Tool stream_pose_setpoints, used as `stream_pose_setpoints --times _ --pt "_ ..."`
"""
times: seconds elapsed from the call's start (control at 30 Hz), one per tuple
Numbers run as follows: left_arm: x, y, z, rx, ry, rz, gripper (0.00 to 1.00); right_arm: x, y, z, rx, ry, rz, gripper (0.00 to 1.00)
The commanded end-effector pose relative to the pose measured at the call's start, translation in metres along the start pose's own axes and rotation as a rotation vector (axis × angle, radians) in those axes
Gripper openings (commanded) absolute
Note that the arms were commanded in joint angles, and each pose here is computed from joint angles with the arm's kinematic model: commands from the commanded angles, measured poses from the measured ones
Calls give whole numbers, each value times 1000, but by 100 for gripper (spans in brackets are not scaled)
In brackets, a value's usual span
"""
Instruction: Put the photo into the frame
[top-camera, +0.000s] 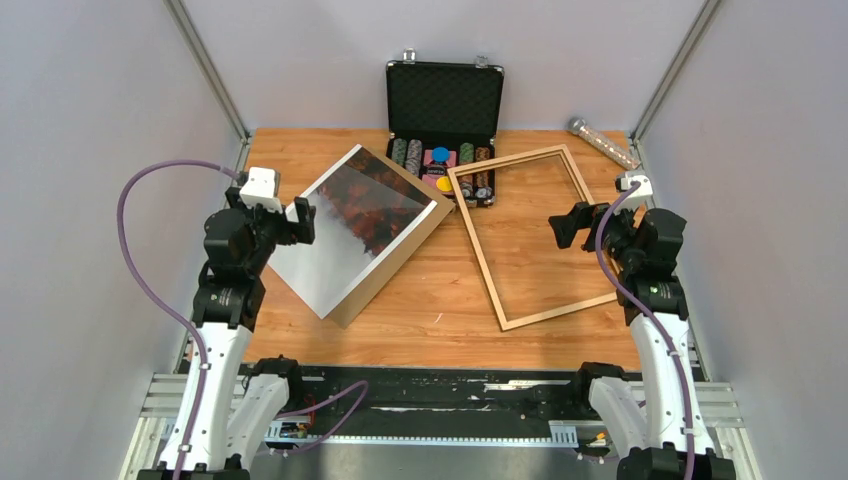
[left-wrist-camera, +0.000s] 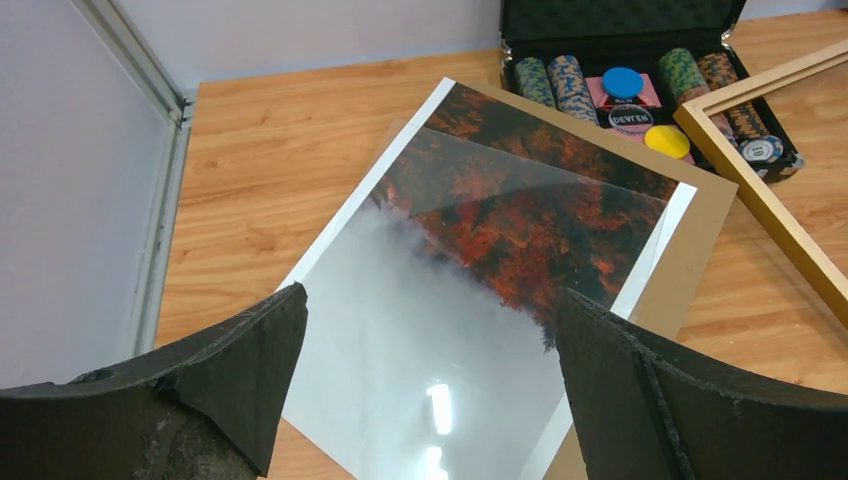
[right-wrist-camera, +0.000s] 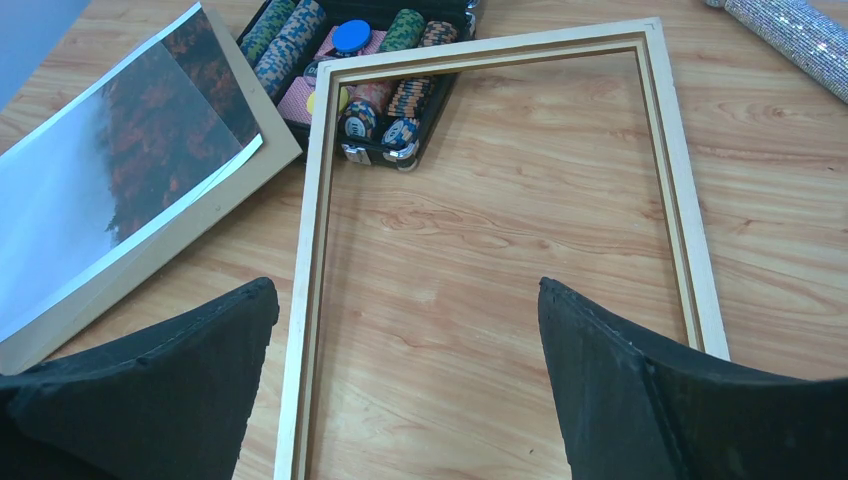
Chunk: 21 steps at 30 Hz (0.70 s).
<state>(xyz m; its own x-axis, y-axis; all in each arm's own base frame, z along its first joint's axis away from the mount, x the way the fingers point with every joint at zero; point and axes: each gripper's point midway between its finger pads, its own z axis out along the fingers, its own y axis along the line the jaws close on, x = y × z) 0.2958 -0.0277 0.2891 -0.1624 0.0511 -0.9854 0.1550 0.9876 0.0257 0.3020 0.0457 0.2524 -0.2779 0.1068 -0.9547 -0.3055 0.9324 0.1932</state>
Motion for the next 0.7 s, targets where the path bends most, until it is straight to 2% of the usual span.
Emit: stream_pose_setpoints --times 0.0,0.37,0.67 --pt "-1 0 1 6 -5 15 100 -7 6 -2 -27 -26 -34 100" --pt "3 3 -4 -3 25 62 100 -4 9 -1 -52 -15 -33 100" --pt "-12 11 -19 -50 -5 82 100 -13 26 -9 -125 -32 -47 100"
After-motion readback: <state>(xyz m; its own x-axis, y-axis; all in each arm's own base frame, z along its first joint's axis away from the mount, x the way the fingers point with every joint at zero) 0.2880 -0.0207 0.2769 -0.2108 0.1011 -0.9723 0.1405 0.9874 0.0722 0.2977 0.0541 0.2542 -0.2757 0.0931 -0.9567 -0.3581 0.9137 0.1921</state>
